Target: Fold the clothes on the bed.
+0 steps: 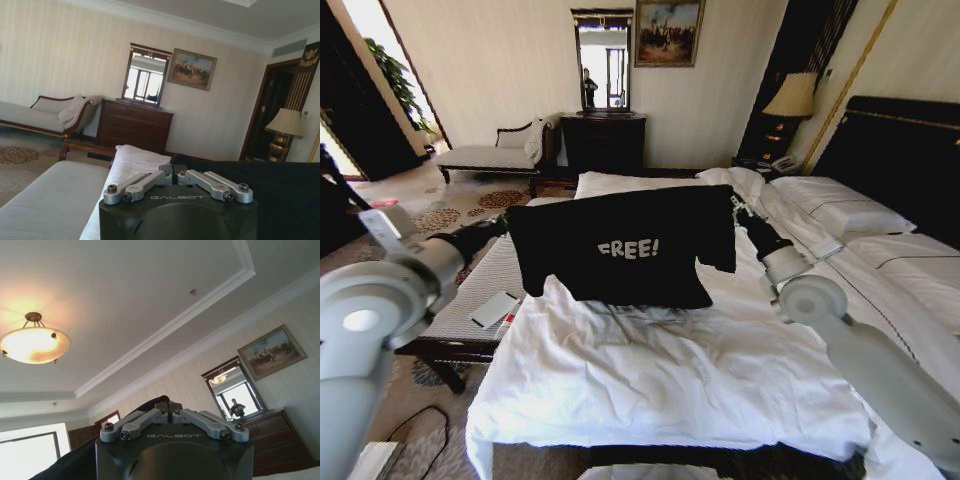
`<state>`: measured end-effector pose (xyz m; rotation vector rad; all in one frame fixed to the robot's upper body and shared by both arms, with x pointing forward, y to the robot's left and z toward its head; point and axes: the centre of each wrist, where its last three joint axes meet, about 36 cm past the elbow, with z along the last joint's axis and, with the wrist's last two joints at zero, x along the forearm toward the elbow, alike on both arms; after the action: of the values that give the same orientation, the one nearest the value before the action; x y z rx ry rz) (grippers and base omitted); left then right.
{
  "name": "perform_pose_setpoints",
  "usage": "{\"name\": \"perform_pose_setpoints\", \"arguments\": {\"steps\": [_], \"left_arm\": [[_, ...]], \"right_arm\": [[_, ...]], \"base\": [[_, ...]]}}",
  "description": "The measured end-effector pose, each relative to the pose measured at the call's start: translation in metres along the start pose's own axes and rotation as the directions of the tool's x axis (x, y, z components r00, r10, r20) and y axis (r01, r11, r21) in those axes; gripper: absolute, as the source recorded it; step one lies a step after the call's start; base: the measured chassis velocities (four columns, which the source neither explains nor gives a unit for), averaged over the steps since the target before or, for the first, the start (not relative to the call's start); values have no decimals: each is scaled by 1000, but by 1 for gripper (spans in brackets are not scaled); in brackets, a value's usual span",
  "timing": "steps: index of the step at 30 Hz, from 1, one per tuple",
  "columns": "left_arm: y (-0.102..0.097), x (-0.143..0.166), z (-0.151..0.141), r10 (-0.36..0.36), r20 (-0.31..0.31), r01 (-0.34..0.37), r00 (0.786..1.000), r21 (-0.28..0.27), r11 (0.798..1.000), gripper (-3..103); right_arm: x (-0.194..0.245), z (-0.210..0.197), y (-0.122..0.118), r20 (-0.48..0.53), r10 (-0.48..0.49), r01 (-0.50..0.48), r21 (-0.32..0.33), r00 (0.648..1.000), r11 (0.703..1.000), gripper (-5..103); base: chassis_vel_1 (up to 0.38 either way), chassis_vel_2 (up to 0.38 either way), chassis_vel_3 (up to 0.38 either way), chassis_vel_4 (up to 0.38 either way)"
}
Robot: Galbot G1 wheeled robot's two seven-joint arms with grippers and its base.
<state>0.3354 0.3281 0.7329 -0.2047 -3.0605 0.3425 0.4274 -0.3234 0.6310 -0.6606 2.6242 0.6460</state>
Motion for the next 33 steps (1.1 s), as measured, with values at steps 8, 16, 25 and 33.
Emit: {"name": "perform_pose_setpoints", "arguments": {"steps": [8,16,25,33], "left_arm": [[3,40,-40,13,100,-10,995,-27,1000,0],[-3,87,-73,116,212,-98,970,-95,991,0],[-13,126,-102,220,269,-194,938,-119,974,0],[-26,150,-112,287,270,-257,919,-142,956,0]], "right_arm": [[2,-57,36,43,-85,83,65,995,994,0],[3,-103,77,71,-162,151,142,984,978,0],[10,-131,114,85,-200,178,218,976,960,0],[26,-160,161,75,-230,208,223,970,952,0]], "base": [[0,0,0,0],[0,0,0,0],[0,0,0,0],[0,0,0,0]]}}
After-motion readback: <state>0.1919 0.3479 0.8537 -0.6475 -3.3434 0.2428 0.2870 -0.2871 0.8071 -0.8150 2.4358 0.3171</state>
